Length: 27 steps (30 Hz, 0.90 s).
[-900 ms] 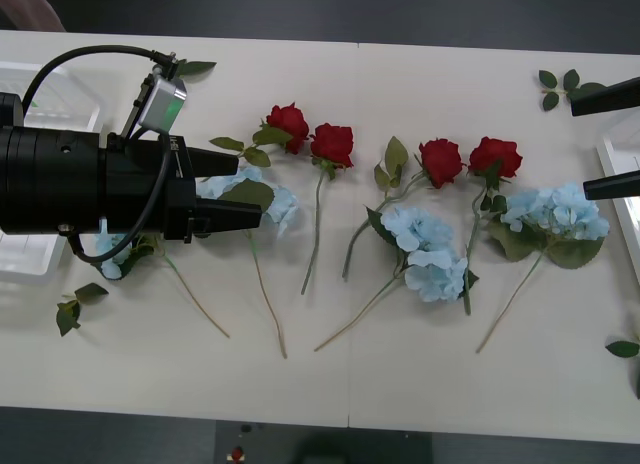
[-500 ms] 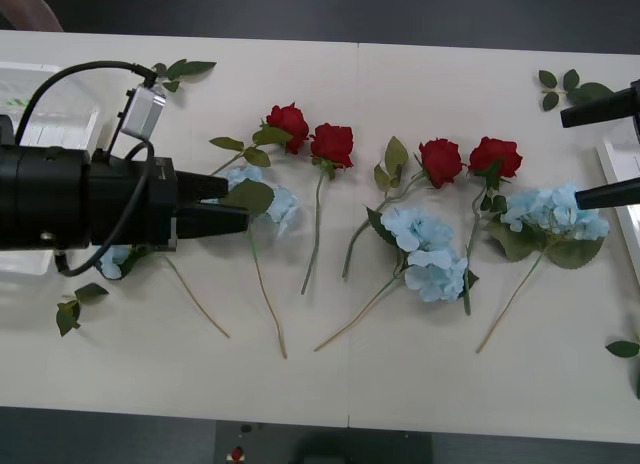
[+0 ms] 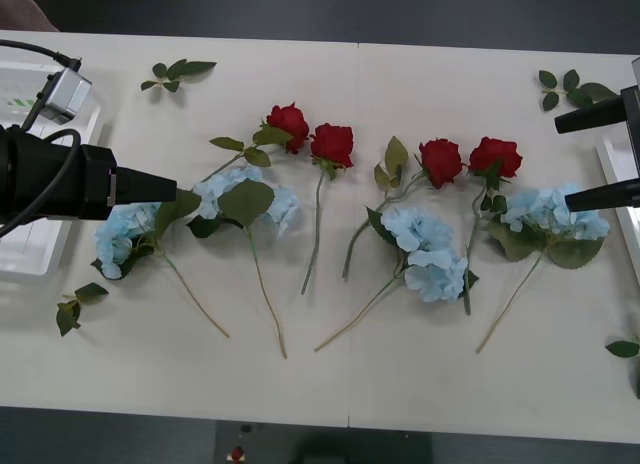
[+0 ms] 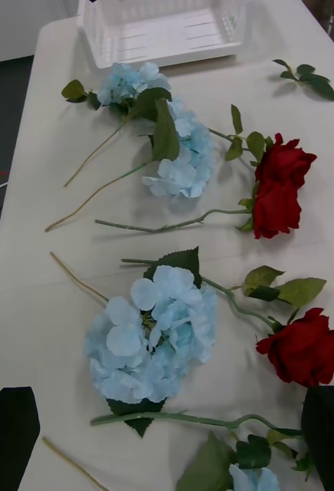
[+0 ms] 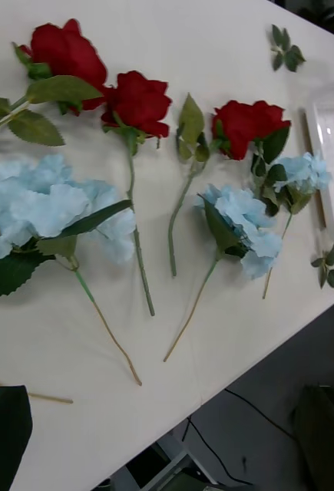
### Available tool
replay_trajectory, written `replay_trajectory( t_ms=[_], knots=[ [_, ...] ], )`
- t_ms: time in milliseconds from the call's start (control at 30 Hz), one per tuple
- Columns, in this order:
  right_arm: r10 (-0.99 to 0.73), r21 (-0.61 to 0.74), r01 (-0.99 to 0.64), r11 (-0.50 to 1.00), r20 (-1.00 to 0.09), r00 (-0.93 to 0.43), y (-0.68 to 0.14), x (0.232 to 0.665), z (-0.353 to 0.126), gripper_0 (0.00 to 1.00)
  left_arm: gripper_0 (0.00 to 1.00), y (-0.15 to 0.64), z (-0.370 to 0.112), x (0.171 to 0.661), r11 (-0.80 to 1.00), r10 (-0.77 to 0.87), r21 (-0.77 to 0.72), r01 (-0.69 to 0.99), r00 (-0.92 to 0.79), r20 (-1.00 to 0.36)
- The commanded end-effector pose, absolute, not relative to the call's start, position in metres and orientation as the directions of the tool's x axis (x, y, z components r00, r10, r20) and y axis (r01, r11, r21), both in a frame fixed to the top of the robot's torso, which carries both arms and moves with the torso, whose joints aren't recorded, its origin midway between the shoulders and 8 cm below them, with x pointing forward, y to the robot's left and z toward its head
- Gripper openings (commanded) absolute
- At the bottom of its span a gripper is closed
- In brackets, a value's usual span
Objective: Put the red flowers into the right box and the blue flowers into the left box
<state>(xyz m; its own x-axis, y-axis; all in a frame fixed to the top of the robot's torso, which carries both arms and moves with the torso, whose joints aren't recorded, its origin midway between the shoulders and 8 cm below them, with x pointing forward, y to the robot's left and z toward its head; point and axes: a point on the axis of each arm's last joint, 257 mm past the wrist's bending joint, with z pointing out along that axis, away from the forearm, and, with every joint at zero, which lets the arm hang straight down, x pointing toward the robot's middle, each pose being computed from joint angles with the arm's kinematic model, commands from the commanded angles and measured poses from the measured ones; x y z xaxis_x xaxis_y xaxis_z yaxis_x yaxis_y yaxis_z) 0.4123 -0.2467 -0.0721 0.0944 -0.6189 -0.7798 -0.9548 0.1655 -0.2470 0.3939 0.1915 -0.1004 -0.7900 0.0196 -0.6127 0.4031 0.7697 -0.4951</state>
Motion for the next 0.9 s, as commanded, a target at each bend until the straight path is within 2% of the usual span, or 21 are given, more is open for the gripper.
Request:
replay_trajectory(
  t_ms=[33, 167, 367, 433, 567, 767, 900],
  knots=[
    [-0.673, -0.309, -0.933, 0.182, -0.731, 0.11, -0.257, 0.421, -0.06, 1.0, 1.0, 0.21, -0.115, 0.391, 0.824, -0.056, -0.492, 0.282, -0.823, -0.565],
    [-0.709, -0.319, -0.919, 0.233, -0.702, 0.064, -0.27, 0.432, -0.065, 1.0, 1.0, 0.227, -0.133, 0.394, 0.862, -0.129, -0.477, 0.172, -0.835, -0.535],
    [-0.642, -0.111, -0.853, 0.51, -0.709, -0.291, -0.289, 0.447, -0.088, 1.0, 1.0, 0.248, -0.166, 0.394, 0.907, -0.194, -0.421, 0.029, -0.857, -0.478],
    [-0.58, -0.043, -0.782, 0.622, -0.697, -0.422, -0.301, 0.454, -0.095, 1.0, 1.0, 0.251, -0.176, 0.395, 0.915, -0.218, -0.403, -0.013, -0.857, -0.466],
    [-0.466, 0.029, -0.642, 0.766, -0.663, -0.586, -0.322, 0.463, -0.105, 1.0, 1.0, 0.255, -0.193, 0.396, 0.927, -0.244, -0.369, -0.069, -0.857, -0.454],
    [-0.261, 0.107, -0.406, 0.908, -0.613, -0.746, -0.35, 0.473, -0.118, 1.0, 1.0, 0.259, -0.21, 0.4, 0.934, -0.27, -0.335, -0.123, -0.857, -0.439],
    [-0.054, 0.196, -0.201, 0.96, -0.573, -0.818, -0.361, 0.477, -0.126, 1.0, 1.0, 0.264, -0.221, 0.41, 0.934, -0.285, -0.323, -0.153, -0.865, -0.414]
  ],
)
